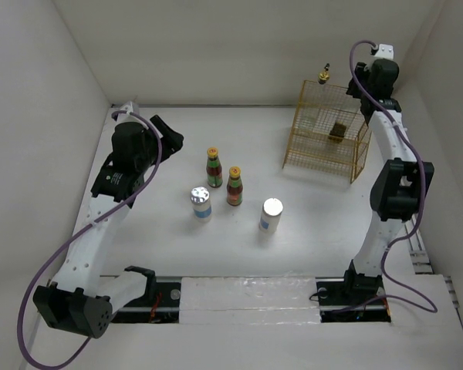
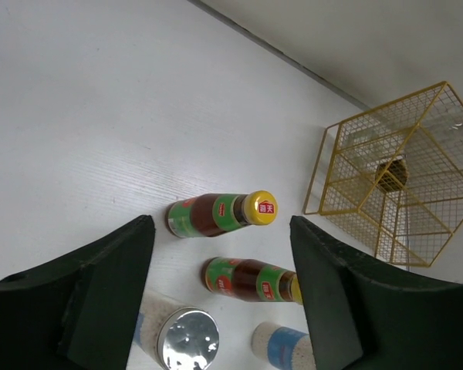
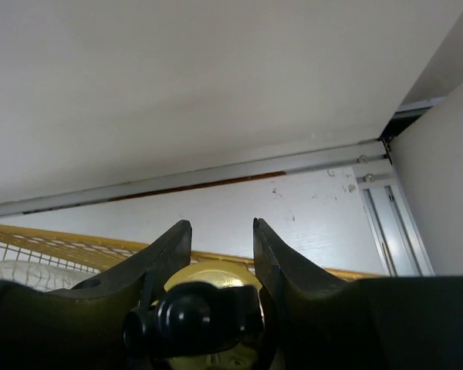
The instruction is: Organize the condiment bottles
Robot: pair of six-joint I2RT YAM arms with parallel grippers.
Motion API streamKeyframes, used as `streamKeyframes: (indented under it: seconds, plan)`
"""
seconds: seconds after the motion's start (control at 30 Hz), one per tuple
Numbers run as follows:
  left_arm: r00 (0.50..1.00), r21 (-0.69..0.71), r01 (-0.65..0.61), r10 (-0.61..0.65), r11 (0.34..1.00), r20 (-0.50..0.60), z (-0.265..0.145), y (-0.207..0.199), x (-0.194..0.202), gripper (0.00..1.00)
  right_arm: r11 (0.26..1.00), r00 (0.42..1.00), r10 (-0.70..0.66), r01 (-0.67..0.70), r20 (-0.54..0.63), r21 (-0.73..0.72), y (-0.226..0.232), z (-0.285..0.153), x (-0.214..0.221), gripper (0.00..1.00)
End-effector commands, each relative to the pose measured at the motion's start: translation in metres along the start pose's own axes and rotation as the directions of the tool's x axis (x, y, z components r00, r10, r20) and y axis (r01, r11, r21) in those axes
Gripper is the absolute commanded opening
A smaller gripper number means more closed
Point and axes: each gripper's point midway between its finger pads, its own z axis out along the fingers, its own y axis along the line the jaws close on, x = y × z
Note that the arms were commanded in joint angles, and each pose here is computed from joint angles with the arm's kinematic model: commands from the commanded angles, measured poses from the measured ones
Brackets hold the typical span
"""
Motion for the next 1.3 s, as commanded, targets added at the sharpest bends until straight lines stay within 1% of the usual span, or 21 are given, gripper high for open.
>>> streamKeyframes:
  seconds: [0.0, 0.03, 0.1, 0.13, 0.2, 0.27, 0.37, 0.43, 0.5, 0.53, 0.57, 0.6, 0.63, 0.67, 0.7, 0.73, 0.83, 0.93, 1.07, 1.13, 1.27]
  plan:
    - [0.999, 0.036, 0.012, -0.013, 0.999, 0.031, 0.0, -0.009, -0.007, 0.68, 0.999, 0.98, 0.038, -0.035, 0.195, -0.018, 0.009, -0.035, -0.073, 0.25]
    - [0.999, 0.036, 0.012, -0.013, 0.999, 0.031, 0.0, -0.009, -0.007, 0.7, 0.999, 0.982, 0.038, -0.035, 0.184, -0.017, 0.008, -0.036, -0.068, 0.38]
    - [0.999, 0.022, 0.012, -0.013, 1.0, 0.031, 0.0, -0.006, -0.006, 0.71, 0.999, 0.981, 0.047, -0.044, 0.189, -0.019, 0.009, -0.042, -0.071, 0.56]
    - [0.999, 0.022, 0.012, -0.013, 1.0, 0.031, 0.0, -0.006, -0.006, 0.73, 0.999, 0.978, 0.048, -0.043, 0.204, -0.03, 0.011, -0.048, -0.079, 0.7]
    - [0.999, 0.022, 0.012, -0.013, 1.0, 0.031, 0.0, -0.006, -0.006, 0.75, 0.999, 0.975, 0.049, -0.042, 0.219, -0.033, 0.011, -0.058, -0.088, 0.86]
    - [0.999, 0.014, 0.012, -0.013, 1.0, 0.038, 0.001, -0.005, -0.008, 0.76, 0.998, 0.957, 0.052, -0.042, 0.284, -0.043, 0.018, -0.084, -0.12, 1.0]
    - [0.998, 0.014, 0.013, -0.014, 1.0, 0.057, 0.0, -0.009, -0.016, 0.76, 0.997, 0.942, 0.059, -0.038, 0.329, -0.07, 0.035, -0.125, -0.142, 1.0]
    - [0.998, 0.015, 0.013, -0.014, 1.0, 0.059, 0.002, -0.01, -0.018, 0.77, 0.983, 0.946, 0.074, -0.017, 0.315, -0.18, 0.075, -0.151, -0.135, 0.93]
    - [0.998, 0.015, 0.013, -0.014, 1.0, 0.059, 0.002, -0.01, -0.018, 0.77, 0.96, 0.957, 0.074, 0.008, 0.282, -0.281, 0.112, -0.18, -0.106, 0.79]
    - [0.998, 0.015, 0.013, -0.014, 1.0, 0.059, 0.002, -0.01, -0.018, 0.77, 0.938, 0.962, 0.073, 0.024, 0.265, -0.345, 0.135, -0.192, -0.092, 0.69]
    - [0.998, 0.015, 0.013, -0.014, 1.0, 0.059, 0.002, -0.01, -0.018, 0.77, 0.897, 0.969, 0.069, 0.043, 0.236, -0.44, 0.175, -0.211, -0.072, 0.55]
    - [0.998, 0.015, 0.013, -0.014, 1.0, 0.059, 0.002, -0.01, -0.018, 0.77, 0.868, 0.981, 0.05, 0.051, 0.19, -0.494, 0.191, -0.227, -0.039, 0.46]
    - [0.998, 0.015, 0.013, -0.014, 1.0, 0.059, 0.002, -0.01, -0.018, 0.77, 0.827, 0.987, 0.034, 0.061, 0.159, -0.559, 0.21, -0.241, -0.02, 0.48]
    - [0.998, 0.015, 0.013, -0.014, 1.0, 0.059, 0.002, -0.01, -0.018, 0.77, 0.769, 0.991, 0.007, 0.081, 0.135, -0.634, 0.24, -0.263, 0.001, 0.55]
    - [0.998, 0.015, 0.013, -0.014, 1.0, 0.059, 0.002, -0.01, -0.018, 0.77, 0.732, 0.994, -0.031, 0.095, 0.106, -0.674, 0.25, -0.276, 0.027, 0.65]
    - [0.998, 0.015, 0.013, -0.014, 1.0, 0.059, 0.002, -0.01, -0.018, 0.77, 0.698, 0.996, -0.058, 0.092, 0.072, -0.71, 0.261, -0.284, 0.046, 0.81]
    - [0.998, 0.009, 0.022, -0.023, 1.0, 0.05, 0.003, -0.008, -0.014, 0.77, 0.599, 0.991, -0.134, 0.08, -0.002, -0.797, 0.289, -0.313, 0.093, 0.91]
    - [0.999, 0.016, 0.022, -0.023, 1.0, 0.044, 0.003, -0.009, -0.013, 0.77, 0.539, 0.978, -0.21, 0.099, -0.02, -0.836, 0.316, -0.323, 0.125, 0.93]
    - [0.999, 0.018, 0.021, -0.022, 1.0, 0.03, 0.006, -0.009, -0.01, 0.77, 0.52, 0.969, -0.245, 0.108, -0.027, -0.847, 0.335, -0.318, 0.141, 0.91]
    - [0.999, 0.018, 0.021, -0.022, 1.0, 0.03, 0.006, -0.009, -0.01, 0.77, 0.481, 0.963, -0.27, 0.107, -0.03, -0.87, 0.348, -0.323, 0.151, 0.9]
    - [0.999, 0.02, 0.022, -0.023, 1.0, 0.047, 0.0, -0.009, -0.012, 0.77, 0.468, 0.949, -0.311, 0.114, -0.043, -0.876, 0.362, -0.317, 0.173, 0.89]
